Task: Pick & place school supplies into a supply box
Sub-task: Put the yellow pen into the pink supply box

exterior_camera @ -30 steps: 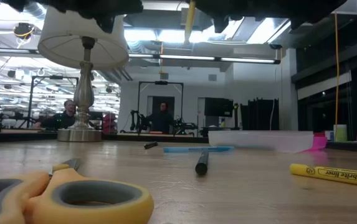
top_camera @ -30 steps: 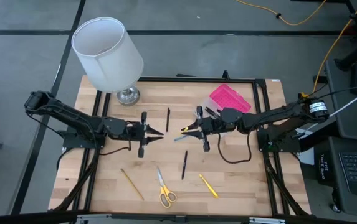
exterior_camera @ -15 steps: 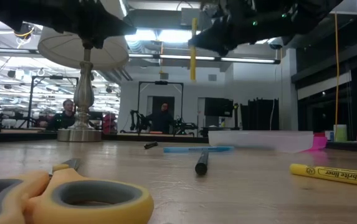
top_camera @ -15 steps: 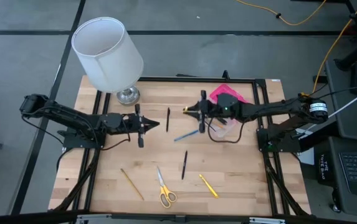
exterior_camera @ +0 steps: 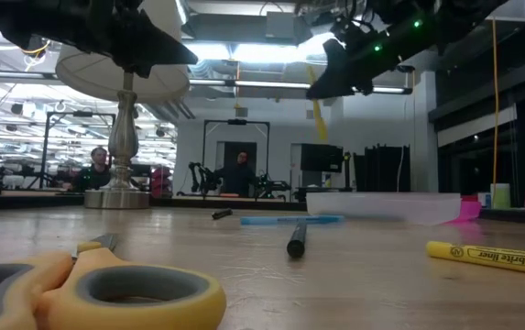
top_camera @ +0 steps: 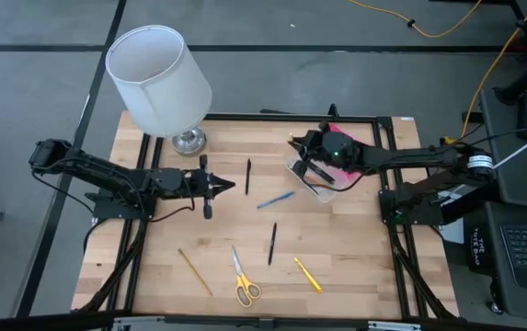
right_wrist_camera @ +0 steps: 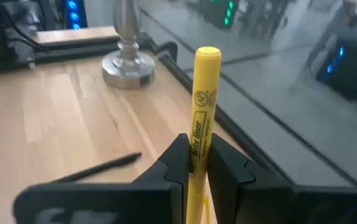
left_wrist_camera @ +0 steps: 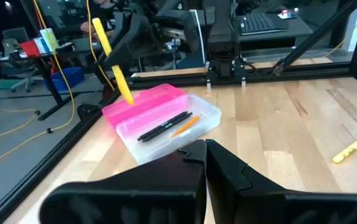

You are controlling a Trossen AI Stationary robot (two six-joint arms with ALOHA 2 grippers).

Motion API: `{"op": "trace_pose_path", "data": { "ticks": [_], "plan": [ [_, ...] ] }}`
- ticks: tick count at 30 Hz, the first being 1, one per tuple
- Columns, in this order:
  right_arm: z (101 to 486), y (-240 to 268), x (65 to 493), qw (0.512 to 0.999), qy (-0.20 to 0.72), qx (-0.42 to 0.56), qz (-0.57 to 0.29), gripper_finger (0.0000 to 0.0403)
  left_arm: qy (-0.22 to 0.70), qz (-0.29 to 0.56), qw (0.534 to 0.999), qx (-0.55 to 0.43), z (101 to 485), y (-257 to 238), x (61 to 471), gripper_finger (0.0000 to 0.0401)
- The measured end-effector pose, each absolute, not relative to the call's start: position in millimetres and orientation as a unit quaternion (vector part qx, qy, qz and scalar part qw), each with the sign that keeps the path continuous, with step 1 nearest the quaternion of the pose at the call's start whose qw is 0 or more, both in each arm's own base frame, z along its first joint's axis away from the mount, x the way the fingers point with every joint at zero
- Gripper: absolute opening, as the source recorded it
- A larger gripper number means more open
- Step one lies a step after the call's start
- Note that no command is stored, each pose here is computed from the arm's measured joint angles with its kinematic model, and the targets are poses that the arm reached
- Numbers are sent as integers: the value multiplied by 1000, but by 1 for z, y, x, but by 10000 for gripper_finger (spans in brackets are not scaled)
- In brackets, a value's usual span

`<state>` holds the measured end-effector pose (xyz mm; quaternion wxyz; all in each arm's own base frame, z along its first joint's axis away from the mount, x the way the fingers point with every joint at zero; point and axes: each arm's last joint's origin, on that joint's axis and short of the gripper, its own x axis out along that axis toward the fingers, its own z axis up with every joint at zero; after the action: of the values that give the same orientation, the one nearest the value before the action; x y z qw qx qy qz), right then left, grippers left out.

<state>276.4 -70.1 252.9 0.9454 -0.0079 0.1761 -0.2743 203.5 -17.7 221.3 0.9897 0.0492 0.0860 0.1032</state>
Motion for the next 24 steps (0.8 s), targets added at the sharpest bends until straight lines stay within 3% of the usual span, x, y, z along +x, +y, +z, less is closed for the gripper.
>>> {"op": "trace_pose_path", "data": {
  "ticks": [16,24],
  "plan": [
    [298,-72,273,863,367,99,-334,42,93,98,985,105,221,-18,204,4],
    [302,-91,282,827,455,147,-295,42,96,97,985,106,220,-18,203,4]
  ]
}}
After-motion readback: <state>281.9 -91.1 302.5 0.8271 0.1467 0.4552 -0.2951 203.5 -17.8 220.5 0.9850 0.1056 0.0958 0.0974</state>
